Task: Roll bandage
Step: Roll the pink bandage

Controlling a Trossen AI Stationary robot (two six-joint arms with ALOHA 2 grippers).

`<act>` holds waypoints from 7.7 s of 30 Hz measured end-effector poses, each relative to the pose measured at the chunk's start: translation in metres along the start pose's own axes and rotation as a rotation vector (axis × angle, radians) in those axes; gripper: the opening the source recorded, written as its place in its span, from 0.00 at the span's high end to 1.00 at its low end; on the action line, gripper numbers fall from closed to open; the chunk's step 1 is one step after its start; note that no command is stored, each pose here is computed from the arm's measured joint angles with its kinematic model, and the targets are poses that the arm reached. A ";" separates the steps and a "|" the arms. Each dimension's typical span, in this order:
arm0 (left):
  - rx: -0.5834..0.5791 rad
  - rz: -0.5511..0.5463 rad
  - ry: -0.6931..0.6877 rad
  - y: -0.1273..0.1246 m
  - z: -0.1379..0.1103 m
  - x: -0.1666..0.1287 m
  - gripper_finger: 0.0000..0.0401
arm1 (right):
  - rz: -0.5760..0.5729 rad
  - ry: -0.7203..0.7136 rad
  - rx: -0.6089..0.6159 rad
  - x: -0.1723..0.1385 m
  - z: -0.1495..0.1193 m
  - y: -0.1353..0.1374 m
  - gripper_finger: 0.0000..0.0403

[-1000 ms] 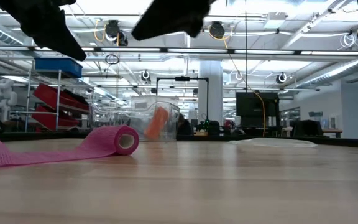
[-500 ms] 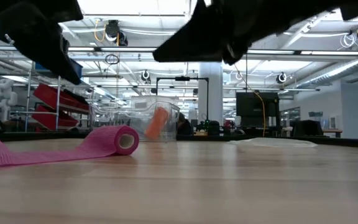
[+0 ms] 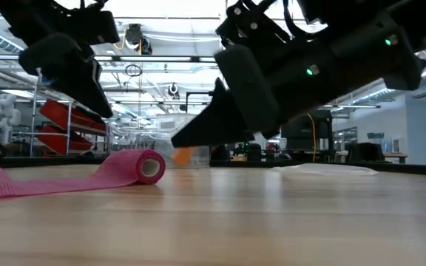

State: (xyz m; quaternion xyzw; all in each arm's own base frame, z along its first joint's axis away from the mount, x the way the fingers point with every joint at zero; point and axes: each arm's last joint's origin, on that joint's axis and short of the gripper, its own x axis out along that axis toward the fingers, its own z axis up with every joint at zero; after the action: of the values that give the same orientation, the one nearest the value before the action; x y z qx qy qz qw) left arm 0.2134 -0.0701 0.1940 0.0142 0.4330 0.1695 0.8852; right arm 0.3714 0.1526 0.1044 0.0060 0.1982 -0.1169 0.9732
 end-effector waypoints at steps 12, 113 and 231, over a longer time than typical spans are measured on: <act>-0.036 0.042 0.004 0.009 0.004 0.005 0.83 | 0.052 -0.022 0.004 0.002 0.002 0.002 0.68; 0.207 -0.285 -0.830 -0.055 0.052 -0.060 0.83 | 0.064 -0.333 -0.393 -0.162 0.070 -0.053 0.99; 0.121 -0.142 -0.878 -0.052 0.082 -0.018 0.98 | -0.005 -0.272 0.033 -0.176 0.048 -0.030 0.68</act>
State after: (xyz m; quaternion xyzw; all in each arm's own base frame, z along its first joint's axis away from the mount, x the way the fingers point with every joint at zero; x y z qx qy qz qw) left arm 0.2812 -0.1147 0.2497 0.1067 0.0253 0.0606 0.9921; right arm 0.2254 0.1602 0.2183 0.0055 0.0623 -0.1224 0.9905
